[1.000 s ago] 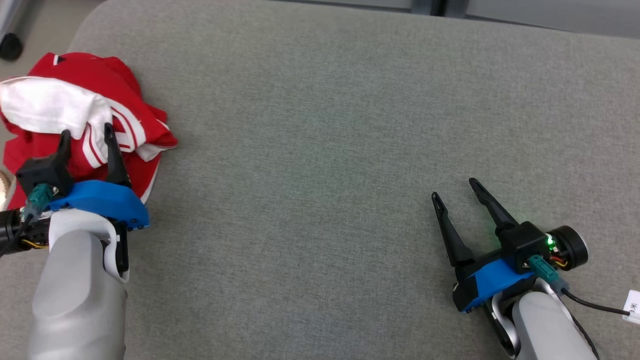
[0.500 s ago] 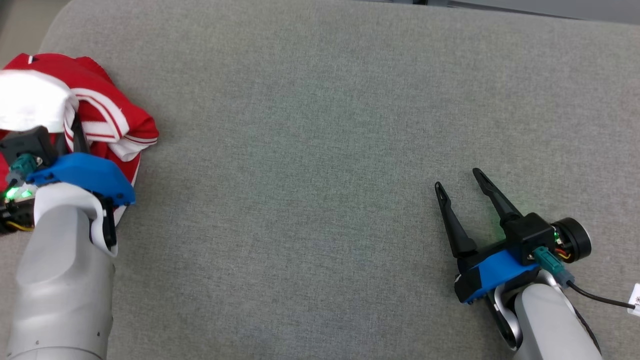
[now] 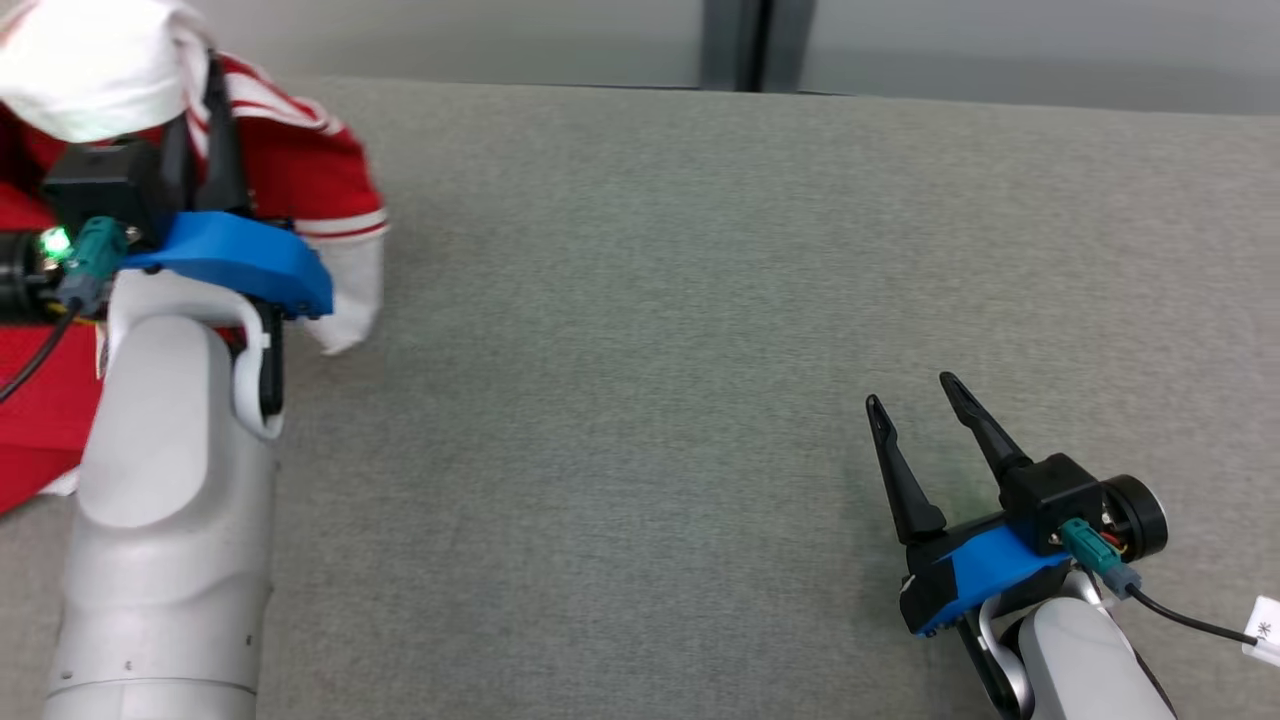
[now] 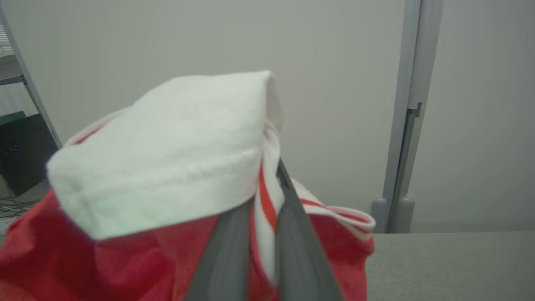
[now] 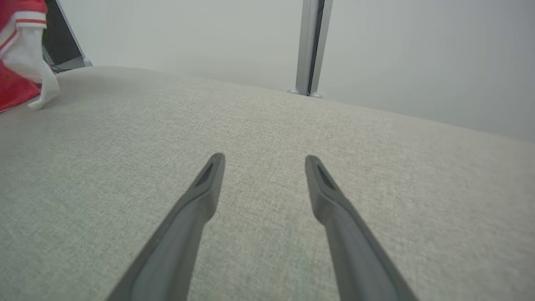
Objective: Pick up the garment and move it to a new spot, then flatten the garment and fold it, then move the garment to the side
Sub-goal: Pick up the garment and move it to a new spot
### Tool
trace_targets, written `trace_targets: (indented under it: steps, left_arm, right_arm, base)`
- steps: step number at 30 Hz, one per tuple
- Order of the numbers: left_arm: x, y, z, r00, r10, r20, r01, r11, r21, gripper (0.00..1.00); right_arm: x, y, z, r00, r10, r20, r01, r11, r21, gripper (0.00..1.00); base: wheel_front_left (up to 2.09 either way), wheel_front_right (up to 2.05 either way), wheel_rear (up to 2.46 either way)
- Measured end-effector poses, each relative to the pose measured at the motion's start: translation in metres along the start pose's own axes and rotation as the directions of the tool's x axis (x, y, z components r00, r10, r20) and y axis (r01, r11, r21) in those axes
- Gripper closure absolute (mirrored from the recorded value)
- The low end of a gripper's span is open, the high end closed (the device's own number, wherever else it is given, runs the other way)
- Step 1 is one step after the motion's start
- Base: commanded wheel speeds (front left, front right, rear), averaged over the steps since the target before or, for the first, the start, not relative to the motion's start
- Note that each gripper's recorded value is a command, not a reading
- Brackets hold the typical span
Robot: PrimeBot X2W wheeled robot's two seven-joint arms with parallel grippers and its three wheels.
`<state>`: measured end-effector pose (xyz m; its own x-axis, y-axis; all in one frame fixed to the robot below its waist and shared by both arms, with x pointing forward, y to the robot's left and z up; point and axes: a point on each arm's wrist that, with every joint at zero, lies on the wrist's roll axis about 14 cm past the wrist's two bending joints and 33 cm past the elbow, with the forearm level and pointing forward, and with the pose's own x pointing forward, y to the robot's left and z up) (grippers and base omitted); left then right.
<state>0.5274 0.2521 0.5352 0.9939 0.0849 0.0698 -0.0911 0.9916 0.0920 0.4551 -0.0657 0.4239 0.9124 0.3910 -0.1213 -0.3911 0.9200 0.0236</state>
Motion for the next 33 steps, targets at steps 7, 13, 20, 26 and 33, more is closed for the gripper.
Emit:
trace_targets:
  steps: [7, 13, 20, 26, 33]
  left_arm:
    - [0.010, -0.093, 0.006, 0.977, -0.210, 0.038, 0.212, 0.976, -0.050, 1.00]
    - [-0.001, -0.180, -0.011, 0.914, -0.404, 0.013, 0.404, 0.910, -0.098, 1.00]
    - [-0.034, -0.279, -0.022, 0.776, -0.631, 0.006, 0.624, 0.765, -0.158, 1.00]
    - [-0.076, -0.344, -0.011, 0.645, -0.763, 0.046, 0.753, 0.624, -0.208, 1.00]
    - [-0.124, -0.372, -0.014, 0.563, -0.826, 0.031, 0.805, 0.539, -0.249, 1.00]
  right_arm:
    - [-0.031, -0.042, 0.005, 0.990, -0.141, 0.005, 0.141, 0.990, 0.013, 0.00]
    - [-0.064, -0.072, 0.005, 0.968, -0.250, -0.005, 0.250, 0.968, 0.032, 0.00]
    - [-0.104, -0.104, 0.003, 0.927, -0.374, -0.018, 0.374, 0.926, 0.041, 0.00]
    - [-0.128, -0.118, 0.006, 0.898, -0.439, -0.016, 0.439, 0.897, 0.047, 0.00]
    - [-0.136, -0.121, 0.008, 0.890, -0.457, -0.010, 0.456, 0.888, 0.061, 0.00]
  base:
    - [0.00, 0.00, 0.00]
    - [0.00, 0.00, 0.00]
    - [0.00, 0.00, 0.00]
    - [0.00, 0.00, 0.00]
    - [0.00, 0.00, 0.00]
